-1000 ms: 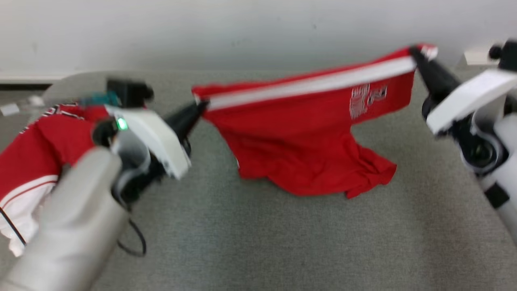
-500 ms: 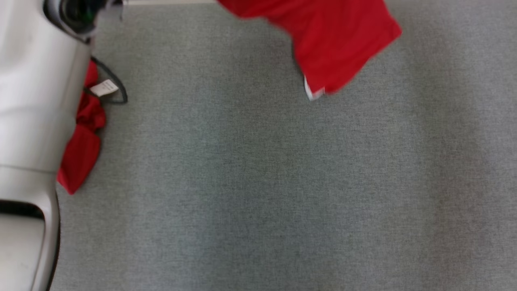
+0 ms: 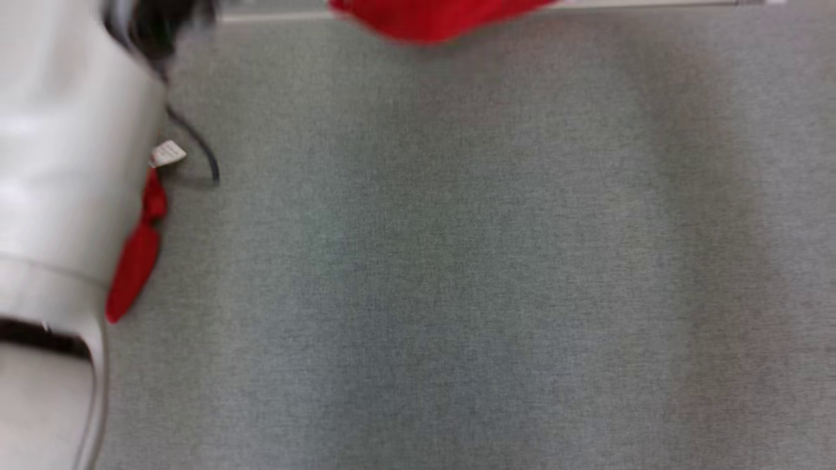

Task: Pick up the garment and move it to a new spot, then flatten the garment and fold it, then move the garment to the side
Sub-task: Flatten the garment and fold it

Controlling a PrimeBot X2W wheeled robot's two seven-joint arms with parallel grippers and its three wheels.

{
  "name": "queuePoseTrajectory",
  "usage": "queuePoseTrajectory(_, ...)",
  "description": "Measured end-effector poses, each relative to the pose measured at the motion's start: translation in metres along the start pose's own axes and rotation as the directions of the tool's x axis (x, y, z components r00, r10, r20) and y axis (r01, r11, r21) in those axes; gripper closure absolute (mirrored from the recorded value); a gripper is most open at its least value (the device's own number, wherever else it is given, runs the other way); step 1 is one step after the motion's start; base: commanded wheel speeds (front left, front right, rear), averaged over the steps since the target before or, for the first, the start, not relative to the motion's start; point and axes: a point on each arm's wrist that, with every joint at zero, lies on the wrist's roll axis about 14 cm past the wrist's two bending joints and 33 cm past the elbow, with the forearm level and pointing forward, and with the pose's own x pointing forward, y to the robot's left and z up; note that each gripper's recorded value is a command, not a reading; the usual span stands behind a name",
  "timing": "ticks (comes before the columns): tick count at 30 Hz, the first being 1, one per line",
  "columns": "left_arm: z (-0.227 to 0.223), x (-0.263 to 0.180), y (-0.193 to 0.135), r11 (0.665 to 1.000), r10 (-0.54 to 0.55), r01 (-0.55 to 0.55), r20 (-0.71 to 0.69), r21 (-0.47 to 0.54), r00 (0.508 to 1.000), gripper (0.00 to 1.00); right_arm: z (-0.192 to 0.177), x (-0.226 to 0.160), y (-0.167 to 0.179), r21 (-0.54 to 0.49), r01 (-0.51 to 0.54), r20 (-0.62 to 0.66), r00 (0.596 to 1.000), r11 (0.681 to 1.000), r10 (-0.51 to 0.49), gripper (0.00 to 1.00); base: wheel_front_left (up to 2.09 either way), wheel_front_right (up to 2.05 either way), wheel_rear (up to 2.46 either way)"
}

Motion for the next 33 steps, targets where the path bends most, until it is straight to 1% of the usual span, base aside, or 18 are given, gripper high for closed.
queuePoseTrajectory(2, -0.027, -0.01, -0.002, 1.0, -0.009, 0.01, -0.066, 0.018, 0.998, 1.0, -0.024, -0.014, -0.001, -0.005, 0.002, -0.069, 0.998, 1.0, -0.003, 1.0, 0.0, 0.0, 0.0)
queuePoseTrajectory(4, -0.048, -0.023, -0.006, 0.999, -0.023, 0.027, -0.119, 0.032, 0.993, 1.0, -0.04, -0.028, 0.003, -0.006, -0.004, -0.123, 0.992, 1.0, 0.003, 1.0, 0.0, 0.0, 0.0)
queuePoseTrajectory(7, -0.077, -0.047, -0.016, 0.998, -0.056, 0.06, -0.194, 0.019, 0.979, 1.0, -0.066, -0.058, 0.004, 0.004, -0.003, -0.218, 0.976, 1.0, 0.004, 1.0, 0.0, 0.0, 0.0)
queuePoseTrajectory(11, -0.109, -0.085, -0.035, 0.994, -0.109, 0.112, -0.301, -0.009, 0.947, 1.0, -0.09, -0.103, 0.005, 0.021, 0.005, -0.34, 0.94, 1.0, 0.003, 1.0, 0.0, 0.0, 0.0)
queuePoseTrajectory(15, -0.137, -0.126, -0.056, 0.987, -0.158, 0.15, -0.398, -0.05, 0.904, 1.0, -0.113, -0.156, 0.002, 0.039, 0.026, -0.464, 0.886, 0.999, -0.005, 1.0, 0.0, 0.0, 0.0)
queuePoseTrajectory(17, -0.144, -0.144, -0.066, 0.984, -0.179, 0.157, -0.416, -0.086, 0.892, 1.0, -0.12, -0.182, 0.0, 0.037, 0.035, -0.5, 0.866, 0.999, -0.012, 1.0, 0.0, 0.0, 0.0)
queuePoseTrajectory(20, -0.156, -0.171, -0.08, 0.982, -0.188, 0.156, -0.438, -0.108, 0.879, 1.0, -0.132, -0.221, 0.001, 0.04, 0.043, -0.546, 0.838, 0.998, -0.014, 1.0, 0.0, 0.0, 0.0)
queuePoseTrajectory(23, -0.168, -0.197, -0.094, 0.977, -0.203, 0.152, -0.459, -0.146, 0.865, 1.0, -0.139, -0.255, 0.006, 0.066, 0.043, -0.574, 0.819, 0.997, 0.003, 1.0, 0.0, 0.0, 0.0)
queuePoseTrajectory(26, -0.18, -0.221, -0.11, 0.973, -0.224, 0.166, -0.492, -0.159, 0.842, 1.0, -0.146, -0.288, 0.008, 0.075, 0.04, -0.615, 0.788, 0.996, 0.015, 1.0, 0.0, 0.0, 0.0)
queuePoseTrajectory(30, -0.198, -0.25, -0.131, 0.964, -0.255, 0.168, -0.541, -0.205, 0.801, 1.0, -0.145, -0.317, 0.006, 0.067, 0.034, -0.635, 0.772, 0.997, 0.016, 1.0, 0.0, 0.0, 0.0)
queuePoseTrajectory(33, -0.195, -0.262, -0.133, 0.967, -0.246, 0.158, -0.554, -0.202, 0.796, 1.0, -0.142, -0.326, 0.008, 0.076, 0.027, -0.632, 0.774, 0.997, 0.027, 1.0, 0.0, 0.0, 0.0)
